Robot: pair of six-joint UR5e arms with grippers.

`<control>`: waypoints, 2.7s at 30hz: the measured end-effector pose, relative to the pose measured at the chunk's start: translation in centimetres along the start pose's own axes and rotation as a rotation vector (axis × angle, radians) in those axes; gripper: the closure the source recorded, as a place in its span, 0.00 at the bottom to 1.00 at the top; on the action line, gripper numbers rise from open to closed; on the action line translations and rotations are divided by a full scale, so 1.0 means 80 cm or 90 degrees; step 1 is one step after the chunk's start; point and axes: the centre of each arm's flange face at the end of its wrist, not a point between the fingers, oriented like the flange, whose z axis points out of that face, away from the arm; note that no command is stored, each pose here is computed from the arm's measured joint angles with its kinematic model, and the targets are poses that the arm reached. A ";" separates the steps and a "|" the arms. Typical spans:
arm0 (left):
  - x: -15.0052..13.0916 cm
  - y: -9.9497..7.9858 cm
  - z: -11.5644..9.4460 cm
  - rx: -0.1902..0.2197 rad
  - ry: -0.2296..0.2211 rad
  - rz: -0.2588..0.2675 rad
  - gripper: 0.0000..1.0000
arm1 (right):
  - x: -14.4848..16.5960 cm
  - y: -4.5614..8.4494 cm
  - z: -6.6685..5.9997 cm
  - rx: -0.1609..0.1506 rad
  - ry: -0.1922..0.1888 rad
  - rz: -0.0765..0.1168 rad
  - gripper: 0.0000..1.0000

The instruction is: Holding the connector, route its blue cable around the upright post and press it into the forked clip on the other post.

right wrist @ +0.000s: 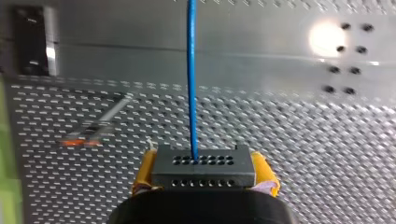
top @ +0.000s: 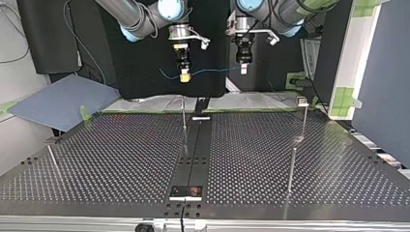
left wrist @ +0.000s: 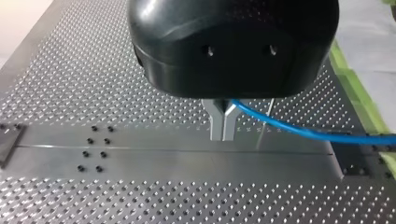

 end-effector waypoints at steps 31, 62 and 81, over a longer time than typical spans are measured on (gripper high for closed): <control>-0.155 0.025 0.043 -0.135 -0.072 -0.048 1.00 | 0.286 -0.006 0.055 0.060 0.144 0.040 1.00; -0.399 0.081 0.081 -0.232 -0.213 -0.145 1.00 | 0.384 -0.013 0.075 0.180 0.147 0.025 1.00; -0.495 0.146 0.142 -0.217 -0.260 -0.195 0.98 | 0.418 -0.024 0.109 0.210 0.181 0.036 1.00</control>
